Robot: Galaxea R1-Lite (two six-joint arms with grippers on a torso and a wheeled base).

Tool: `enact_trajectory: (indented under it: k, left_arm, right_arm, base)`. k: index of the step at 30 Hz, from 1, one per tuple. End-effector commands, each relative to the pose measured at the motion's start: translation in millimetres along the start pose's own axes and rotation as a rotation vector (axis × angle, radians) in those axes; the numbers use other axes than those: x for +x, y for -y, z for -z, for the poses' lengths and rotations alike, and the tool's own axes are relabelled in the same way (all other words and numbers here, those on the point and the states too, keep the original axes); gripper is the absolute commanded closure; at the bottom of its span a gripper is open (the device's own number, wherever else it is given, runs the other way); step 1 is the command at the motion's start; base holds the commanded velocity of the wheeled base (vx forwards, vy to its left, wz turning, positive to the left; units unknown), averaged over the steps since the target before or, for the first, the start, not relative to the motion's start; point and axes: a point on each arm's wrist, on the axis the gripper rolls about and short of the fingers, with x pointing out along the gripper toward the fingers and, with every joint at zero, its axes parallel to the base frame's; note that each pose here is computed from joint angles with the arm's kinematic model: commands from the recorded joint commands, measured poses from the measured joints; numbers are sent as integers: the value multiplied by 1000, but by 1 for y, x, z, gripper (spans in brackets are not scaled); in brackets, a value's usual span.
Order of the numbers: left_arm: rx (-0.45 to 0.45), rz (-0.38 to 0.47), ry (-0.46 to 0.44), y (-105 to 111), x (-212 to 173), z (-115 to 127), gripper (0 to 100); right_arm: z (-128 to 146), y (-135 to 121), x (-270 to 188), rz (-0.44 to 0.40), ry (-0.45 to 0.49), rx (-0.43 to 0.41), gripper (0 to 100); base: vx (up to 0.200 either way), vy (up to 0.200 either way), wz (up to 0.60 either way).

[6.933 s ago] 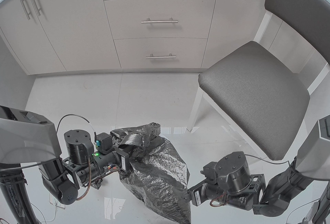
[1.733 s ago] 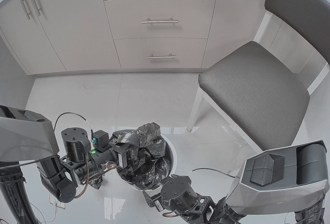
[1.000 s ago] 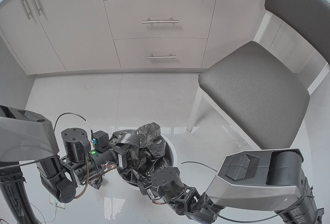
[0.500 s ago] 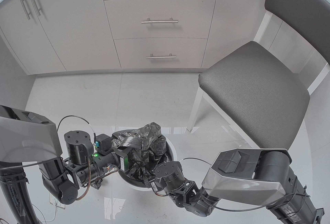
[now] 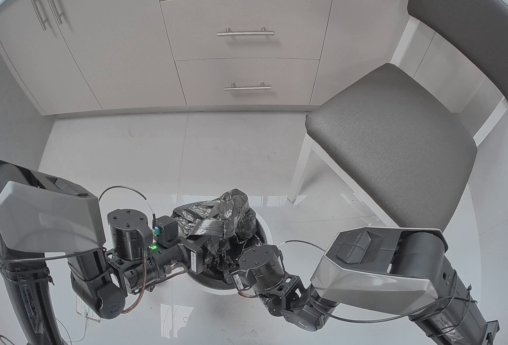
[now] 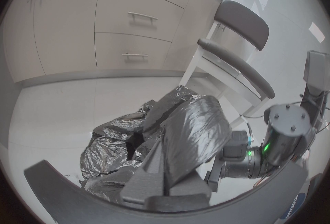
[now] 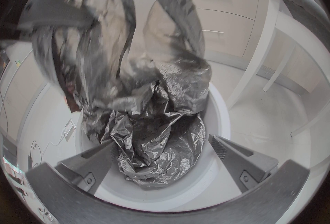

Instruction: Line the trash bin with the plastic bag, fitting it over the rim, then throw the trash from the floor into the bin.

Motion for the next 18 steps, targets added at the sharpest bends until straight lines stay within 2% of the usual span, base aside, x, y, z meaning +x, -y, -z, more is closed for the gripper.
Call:
enact_trajectory:
  k: [1,8,9,18]
  left_arm:
    - [4,33,-85,10,4,21,100]
    - [11,53,-133,16,9,34,100]
    - [12,56,-147,17,11,38,100]
    - [37,76,-218,22,20,60,100]
  right_arm:
    - [-19,11,-17,18,15,21,0]
    - [-27,34,-62,20,-28,0,0]
    - [-26,43,-76,26,-46,-3,0]
    - [-31,83,-80,116,-1,73,0]
  base:
    - [0,0,0]
    - [0,0,0]
    - [0,0,0]
    - [0,0,0]
